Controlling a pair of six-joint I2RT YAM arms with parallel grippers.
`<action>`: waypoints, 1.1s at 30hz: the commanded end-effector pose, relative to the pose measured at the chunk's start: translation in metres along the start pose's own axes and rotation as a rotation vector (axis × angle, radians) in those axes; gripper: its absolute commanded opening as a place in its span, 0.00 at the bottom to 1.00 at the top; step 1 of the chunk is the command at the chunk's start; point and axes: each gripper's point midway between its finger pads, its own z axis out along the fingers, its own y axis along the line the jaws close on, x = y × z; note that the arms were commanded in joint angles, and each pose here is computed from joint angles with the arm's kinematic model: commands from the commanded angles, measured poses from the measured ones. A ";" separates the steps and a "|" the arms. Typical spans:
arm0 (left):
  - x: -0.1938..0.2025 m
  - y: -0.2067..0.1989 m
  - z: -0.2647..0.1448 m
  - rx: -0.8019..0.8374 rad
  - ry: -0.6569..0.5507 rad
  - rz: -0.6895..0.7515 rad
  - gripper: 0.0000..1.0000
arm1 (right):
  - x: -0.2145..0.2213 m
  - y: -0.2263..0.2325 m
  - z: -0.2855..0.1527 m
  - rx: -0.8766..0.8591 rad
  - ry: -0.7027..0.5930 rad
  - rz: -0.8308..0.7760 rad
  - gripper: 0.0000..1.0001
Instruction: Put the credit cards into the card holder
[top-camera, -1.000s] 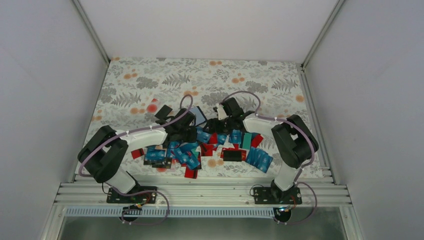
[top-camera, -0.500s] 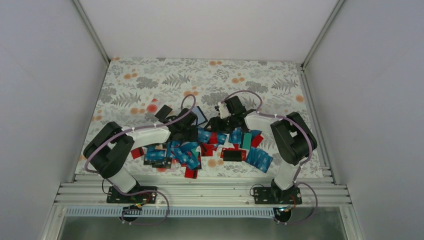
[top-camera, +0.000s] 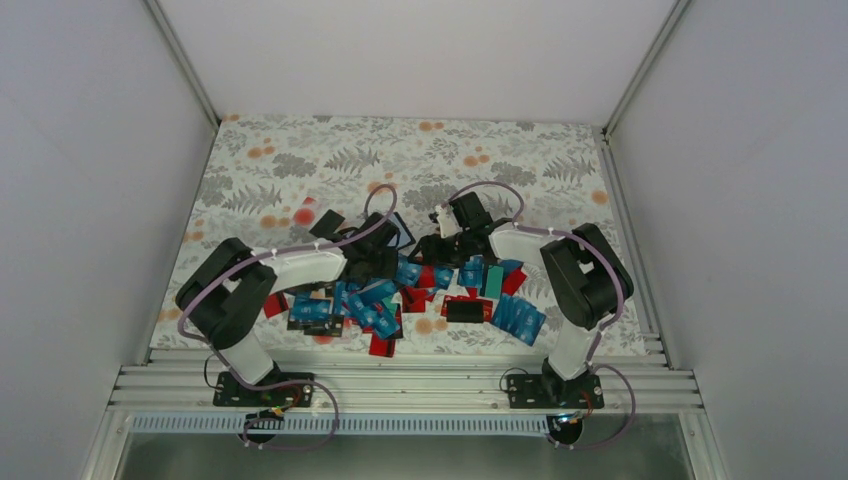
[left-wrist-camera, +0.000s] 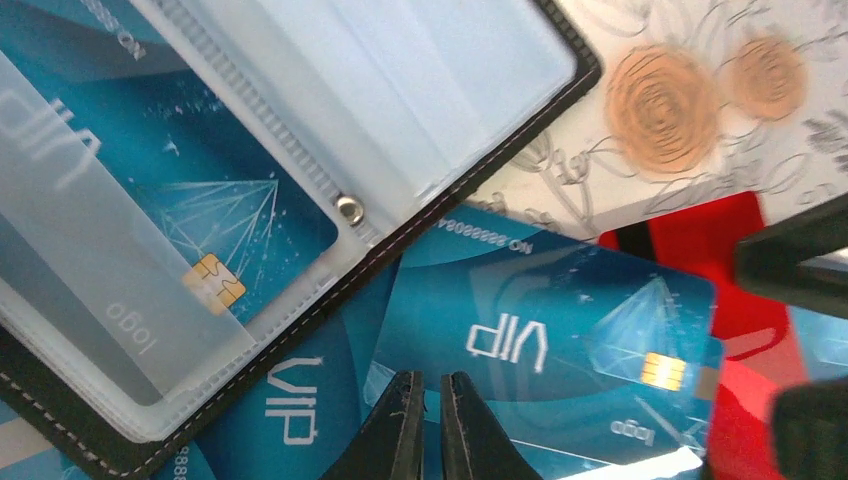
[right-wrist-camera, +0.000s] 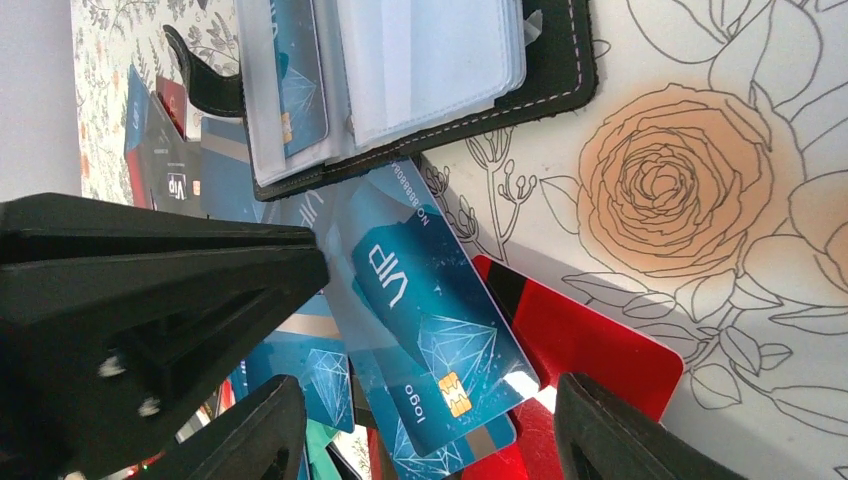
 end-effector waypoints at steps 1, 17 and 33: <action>0.005 0.006 0.011 -0.031 0.012 0.006 0.06 | -0.006 0.004 -0.001 -0.017 0.002 -0.011 0.64; 0.034 0.022 0.023 -0.048 0.060 -0.016 0.04 | 0.007 0.000 0.012 -0.055 0.089 0.078 0.62; 0.039 0.022 0.024 -0.029 0.062 -0.027 0.03 | 0.018 0.032 0.007 -0.244 0.177 0.142 0.61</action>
